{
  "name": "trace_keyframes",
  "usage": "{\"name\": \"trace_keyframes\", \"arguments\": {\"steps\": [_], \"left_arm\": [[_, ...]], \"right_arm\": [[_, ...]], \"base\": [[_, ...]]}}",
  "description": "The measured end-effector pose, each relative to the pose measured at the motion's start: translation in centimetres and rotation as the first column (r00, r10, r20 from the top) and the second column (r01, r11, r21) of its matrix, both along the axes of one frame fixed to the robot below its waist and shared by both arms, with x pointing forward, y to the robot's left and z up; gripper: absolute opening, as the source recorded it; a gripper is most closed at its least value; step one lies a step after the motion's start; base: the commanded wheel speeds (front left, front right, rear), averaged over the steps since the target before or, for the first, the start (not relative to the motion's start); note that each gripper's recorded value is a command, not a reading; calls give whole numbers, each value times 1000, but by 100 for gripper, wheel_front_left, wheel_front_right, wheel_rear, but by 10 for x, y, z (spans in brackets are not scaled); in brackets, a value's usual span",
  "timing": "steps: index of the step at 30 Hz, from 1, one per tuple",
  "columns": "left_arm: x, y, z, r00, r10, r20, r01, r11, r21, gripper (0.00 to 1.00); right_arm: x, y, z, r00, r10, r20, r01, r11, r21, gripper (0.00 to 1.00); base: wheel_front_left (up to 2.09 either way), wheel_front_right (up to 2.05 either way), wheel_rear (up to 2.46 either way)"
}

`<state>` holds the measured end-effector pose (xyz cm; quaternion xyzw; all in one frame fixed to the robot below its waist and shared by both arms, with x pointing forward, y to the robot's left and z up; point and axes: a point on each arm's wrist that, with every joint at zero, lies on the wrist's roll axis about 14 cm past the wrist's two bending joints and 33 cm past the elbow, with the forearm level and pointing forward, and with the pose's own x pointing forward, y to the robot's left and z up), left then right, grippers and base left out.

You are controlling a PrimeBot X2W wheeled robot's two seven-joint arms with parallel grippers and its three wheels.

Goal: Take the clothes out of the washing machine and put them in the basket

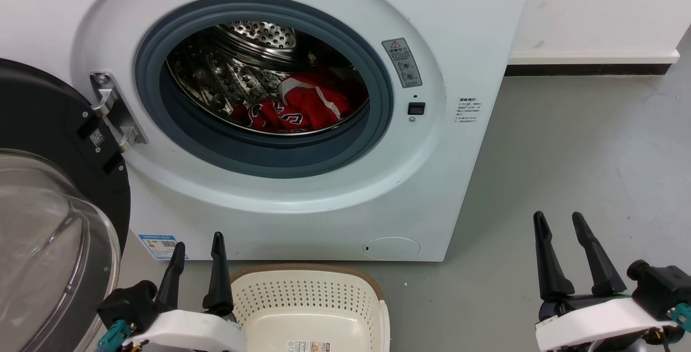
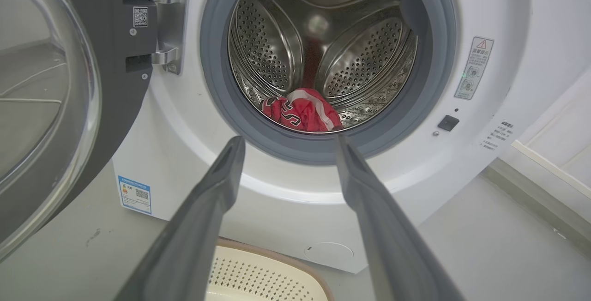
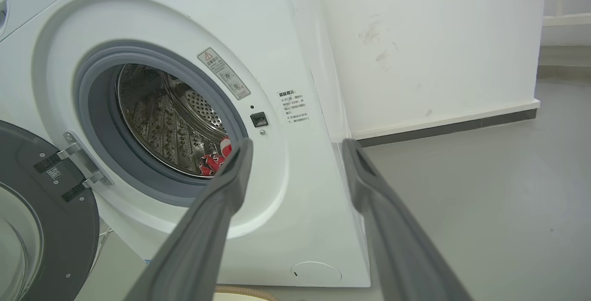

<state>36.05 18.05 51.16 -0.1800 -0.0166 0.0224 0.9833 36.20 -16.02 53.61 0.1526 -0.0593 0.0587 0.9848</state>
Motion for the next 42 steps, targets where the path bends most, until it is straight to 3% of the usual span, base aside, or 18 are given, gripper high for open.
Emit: {"name": "trace_keyframes", "arguments": {"steps": [18, 42], "left_arm": [[-6, -5, 0, 1000, -13, 23, 10, 987, 162, 100], [-12, -9, 1, 998, -30, 55, 11, 947, 322, 100]], "right_arm": [[-6, 10, 2, 999, 24, 40, -17, 986, -164, 100], [-14, 17, 4, 995, 47, 83, -17, 944, -328, 100]], "base": [[0, 0, 0], [0, 0, 0]]}}
